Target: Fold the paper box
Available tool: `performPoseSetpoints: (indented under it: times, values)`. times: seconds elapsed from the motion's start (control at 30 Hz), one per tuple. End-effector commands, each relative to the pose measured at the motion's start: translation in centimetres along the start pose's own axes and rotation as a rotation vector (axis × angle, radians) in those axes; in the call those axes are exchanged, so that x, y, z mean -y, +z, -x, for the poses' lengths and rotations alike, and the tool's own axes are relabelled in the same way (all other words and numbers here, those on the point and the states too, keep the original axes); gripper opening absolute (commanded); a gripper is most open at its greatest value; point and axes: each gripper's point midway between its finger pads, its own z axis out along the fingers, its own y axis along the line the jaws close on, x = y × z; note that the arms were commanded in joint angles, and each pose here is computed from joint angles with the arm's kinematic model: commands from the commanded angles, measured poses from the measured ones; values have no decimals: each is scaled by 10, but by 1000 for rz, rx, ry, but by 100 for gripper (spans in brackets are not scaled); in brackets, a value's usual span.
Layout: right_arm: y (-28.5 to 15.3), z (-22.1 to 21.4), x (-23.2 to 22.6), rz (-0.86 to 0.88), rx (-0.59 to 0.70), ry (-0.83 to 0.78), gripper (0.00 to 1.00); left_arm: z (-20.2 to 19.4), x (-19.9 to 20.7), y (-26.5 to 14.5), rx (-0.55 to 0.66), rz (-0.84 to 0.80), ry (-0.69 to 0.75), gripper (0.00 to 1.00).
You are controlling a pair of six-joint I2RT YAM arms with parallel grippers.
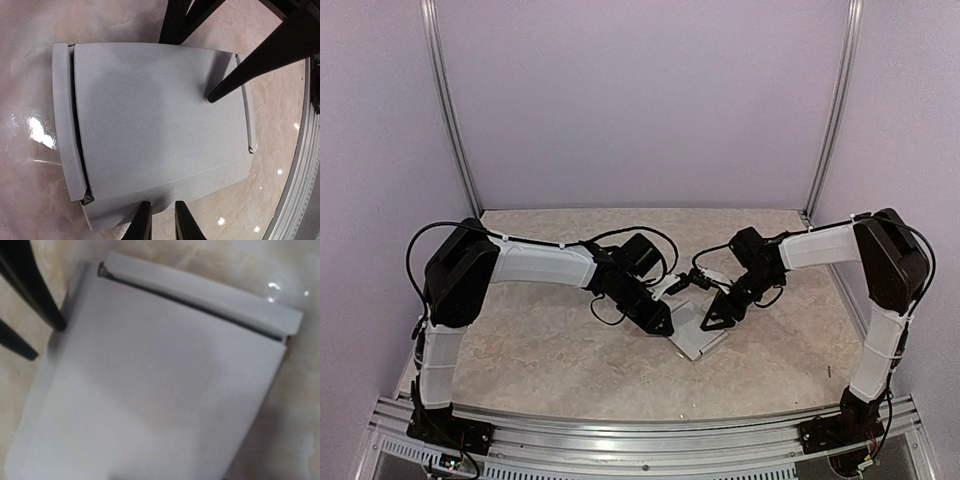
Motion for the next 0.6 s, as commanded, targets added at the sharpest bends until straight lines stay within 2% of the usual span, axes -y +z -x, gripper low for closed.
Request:
performPoseSetpoints:
  times: [0.0, 0.4, 0.57]
  values:
    - [16, -34, 12, -28, -117, 43, 46, -15, 2, -2, -29, 8, -6, 17]
    - [18, -36, 12, -24, -123, 46, 46, -13, 6, -4, -21, 2, 0, 17]
    - [21, -38, 11, -7, -129, 57, 46, -10, 0, 7, -25, 5, -1, 17]
